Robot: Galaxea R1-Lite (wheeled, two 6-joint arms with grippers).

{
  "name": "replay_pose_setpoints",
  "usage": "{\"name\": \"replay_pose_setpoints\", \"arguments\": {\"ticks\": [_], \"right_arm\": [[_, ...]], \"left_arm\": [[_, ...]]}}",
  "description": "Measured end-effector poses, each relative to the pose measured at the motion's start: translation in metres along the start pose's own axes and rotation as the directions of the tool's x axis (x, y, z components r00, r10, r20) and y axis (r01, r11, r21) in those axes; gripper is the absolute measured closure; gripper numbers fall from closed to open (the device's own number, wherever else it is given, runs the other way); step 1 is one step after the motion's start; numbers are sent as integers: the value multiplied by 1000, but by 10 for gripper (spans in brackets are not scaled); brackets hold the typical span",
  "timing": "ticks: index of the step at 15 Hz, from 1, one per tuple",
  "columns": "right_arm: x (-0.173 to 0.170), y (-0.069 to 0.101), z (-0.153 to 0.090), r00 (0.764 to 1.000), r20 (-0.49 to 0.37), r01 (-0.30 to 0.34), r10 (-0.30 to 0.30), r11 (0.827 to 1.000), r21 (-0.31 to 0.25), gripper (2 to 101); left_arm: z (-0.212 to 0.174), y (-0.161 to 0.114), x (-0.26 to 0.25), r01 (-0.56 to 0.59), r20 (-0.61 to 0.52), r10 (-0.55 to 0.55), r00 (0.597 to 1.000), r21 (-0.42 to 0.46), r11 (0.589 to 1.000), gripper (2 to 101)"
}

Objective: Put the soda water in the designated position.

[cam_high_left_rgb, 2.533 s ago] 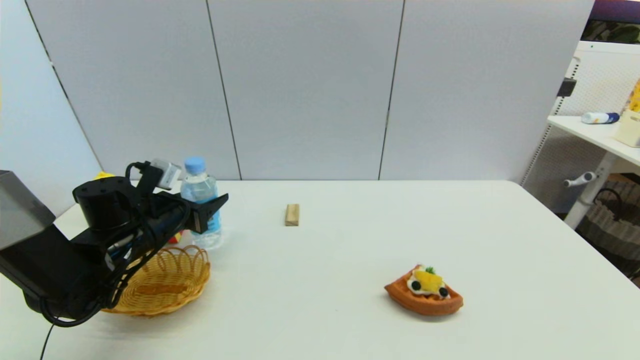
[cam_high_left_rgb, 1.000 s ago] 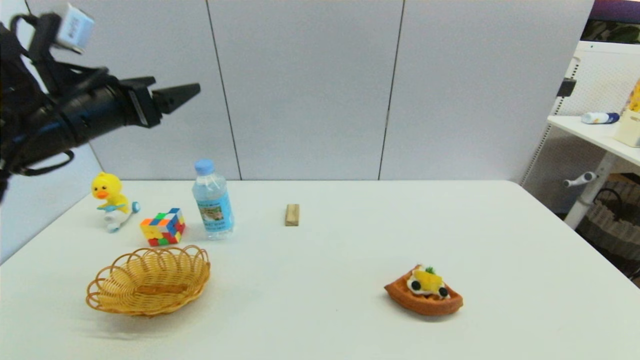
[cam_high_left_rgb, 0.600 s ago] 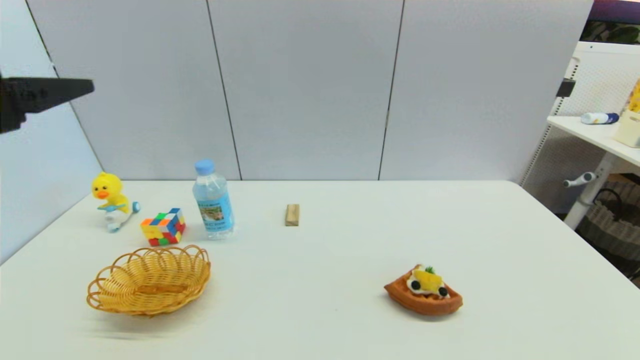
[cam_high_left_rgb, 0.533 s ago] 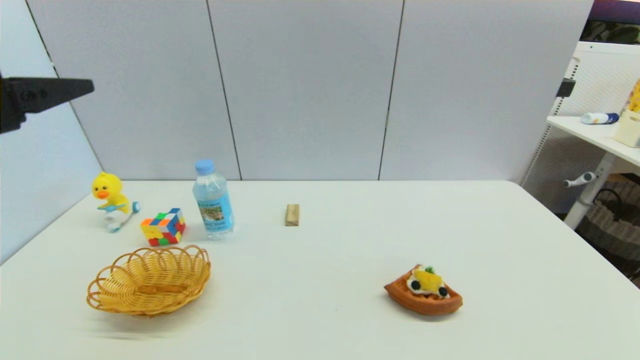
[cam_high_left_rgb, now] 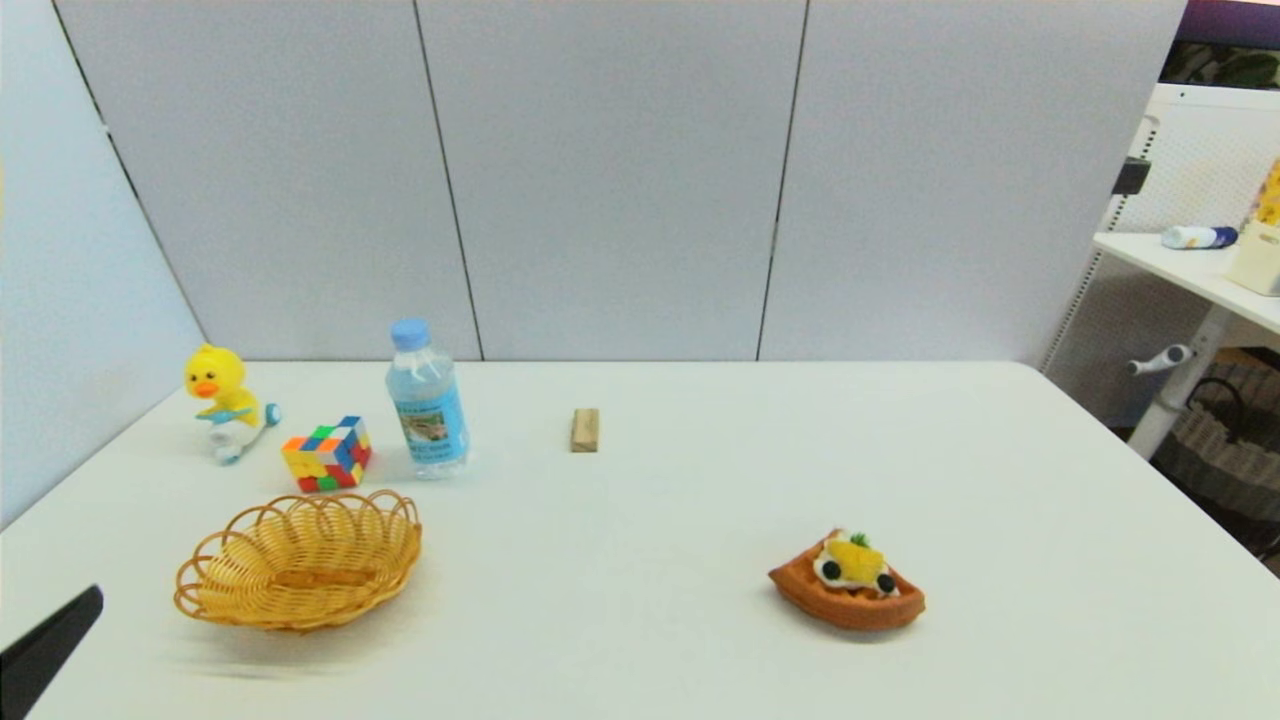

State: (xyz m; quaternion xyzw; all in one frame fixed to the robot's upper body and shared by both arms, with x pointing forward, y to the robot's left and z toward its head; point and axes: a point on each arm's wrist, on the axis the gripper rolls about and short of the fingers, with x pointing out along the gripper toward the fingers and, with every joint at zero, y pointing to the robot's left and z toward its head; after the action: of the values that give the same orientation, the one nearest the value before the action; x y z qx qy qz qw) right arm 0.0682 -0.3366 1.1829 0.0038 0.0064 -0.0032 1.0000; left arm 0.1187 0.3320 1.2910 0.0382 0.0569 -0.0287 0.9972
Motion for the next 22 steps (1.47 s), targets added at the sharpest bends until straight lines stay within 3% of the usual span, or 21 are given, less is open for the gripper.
{"name": "replay_pose_setpoints", "arguments": {"ticks": [4,7,11,15,22], "right_arm": [[0,0,0,1000,0,0,0,1000,0,43],[0,0,0,1000,-1,0,0,1000,0,43],[0,0,0,1000,0,0,0,1000,0,43],[0,0,0,1000,0,0,0,1000,0,43],[0,0,0,1000,0,0,0,1000,0,43]], "left_arm": [[-73,-5,-26,-63,59,63,996,5,998,60],[-106,-9,-33,-48,62,45,997,36,998,58],[-112,-9,-36,-55,103,51,993,30,998,55],[-114,-9,-37,-52,106,56,993,-41,998,54],[-114,-9,-37,-55,108,60,992,-48,997,54]]}}
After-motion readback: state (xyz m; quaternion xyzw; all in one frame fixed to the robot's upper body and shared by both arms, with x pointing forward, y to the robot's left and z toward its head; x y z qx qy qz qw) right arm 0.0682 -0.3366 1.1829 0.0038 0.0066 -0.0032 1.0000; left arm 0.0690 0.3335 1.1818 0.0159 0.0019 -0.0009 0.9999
